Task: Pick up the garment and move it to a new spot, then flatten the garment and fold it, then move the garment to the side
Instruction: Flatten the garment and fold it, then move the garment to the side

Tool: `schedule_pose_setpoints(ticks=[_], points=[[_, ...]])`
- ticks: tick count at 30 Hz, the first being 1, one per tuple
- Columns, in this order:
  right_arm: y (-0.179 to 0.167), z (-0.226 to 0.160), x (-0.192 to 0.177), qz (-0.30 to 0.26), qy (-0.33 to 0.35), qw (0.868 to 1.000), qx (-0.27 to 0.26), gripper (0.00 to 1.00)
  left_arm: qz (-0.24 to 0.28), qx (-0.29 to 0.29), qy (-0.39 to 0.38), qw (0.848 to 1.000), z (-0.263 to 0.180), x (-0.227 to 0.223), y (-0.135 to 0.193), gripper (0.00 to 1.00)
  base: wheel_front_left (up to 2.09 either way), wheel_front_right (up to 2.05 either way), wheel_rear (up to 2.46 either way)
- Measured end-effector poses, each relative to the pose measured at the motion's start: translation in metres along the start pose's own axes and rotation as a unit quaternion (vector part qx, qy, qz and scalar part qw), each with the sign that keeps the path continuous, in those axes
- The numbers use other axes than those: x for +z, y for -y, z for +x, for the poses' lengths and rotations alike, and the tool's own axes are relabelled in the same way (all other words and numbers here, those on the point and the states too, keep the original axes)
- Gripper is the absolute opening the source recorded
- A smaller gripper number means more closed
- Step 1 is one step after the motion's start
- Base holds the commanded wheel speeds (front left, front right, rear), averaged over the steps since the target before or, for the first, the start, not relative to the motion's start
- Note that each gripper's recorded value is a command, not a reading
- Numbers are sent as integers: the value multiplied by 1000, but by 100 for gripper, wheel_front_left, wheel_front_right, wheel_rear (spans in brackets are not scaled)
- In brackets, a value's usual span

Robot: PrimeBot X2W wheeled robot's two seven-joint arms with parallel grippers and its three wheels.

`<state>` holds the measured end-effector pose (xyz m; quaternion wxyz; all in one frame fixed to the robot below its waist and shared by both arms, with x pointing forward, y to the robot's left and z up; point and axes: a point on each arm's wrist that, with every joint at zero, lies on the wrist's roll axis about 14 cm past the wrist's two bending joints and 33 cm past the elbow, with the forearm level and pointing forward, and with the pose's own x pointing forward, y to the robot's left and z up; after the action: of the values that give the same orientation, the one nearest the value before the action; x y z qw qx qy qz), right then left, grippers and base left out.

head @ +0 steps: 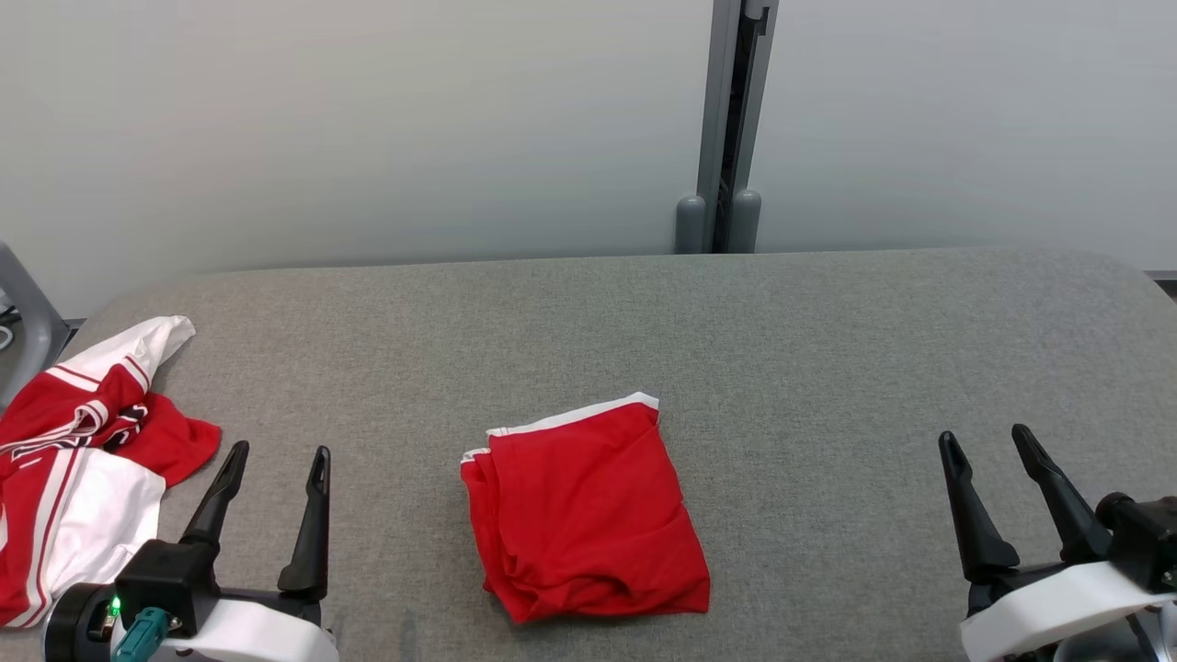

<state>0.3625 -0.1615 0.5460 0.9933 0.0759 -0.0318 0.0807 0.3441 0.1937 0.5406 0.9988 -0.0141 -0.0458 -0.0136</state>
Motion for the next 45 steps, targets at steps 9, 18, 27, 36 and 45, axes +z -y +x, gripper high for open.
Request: schedule_pose_setpoints(ticks=[9,18,27,36,45], points=[[-1,0,-3,4,-6,1000,-1,100,-4,5,-2,1000,-1,1,-1,100,0,0,0],[-4,3,-8,6,-13,1000,4,100,-5,6,-7,1000,-2,-1,-2,100,0,0,0],[-5,4,-8,7,-14,1000,5,100,-6,7,-3,1000,-1,1,-2,100,0,0,0],[-8,10,-14,7,-22,1000,11,100,-5,13,2,1000,-2,5,-6,100,0,0,0],[-45,34,-44,-10,-78,993,84,100,-7,32,13,999,2,9,-17,100,0,0,0]])
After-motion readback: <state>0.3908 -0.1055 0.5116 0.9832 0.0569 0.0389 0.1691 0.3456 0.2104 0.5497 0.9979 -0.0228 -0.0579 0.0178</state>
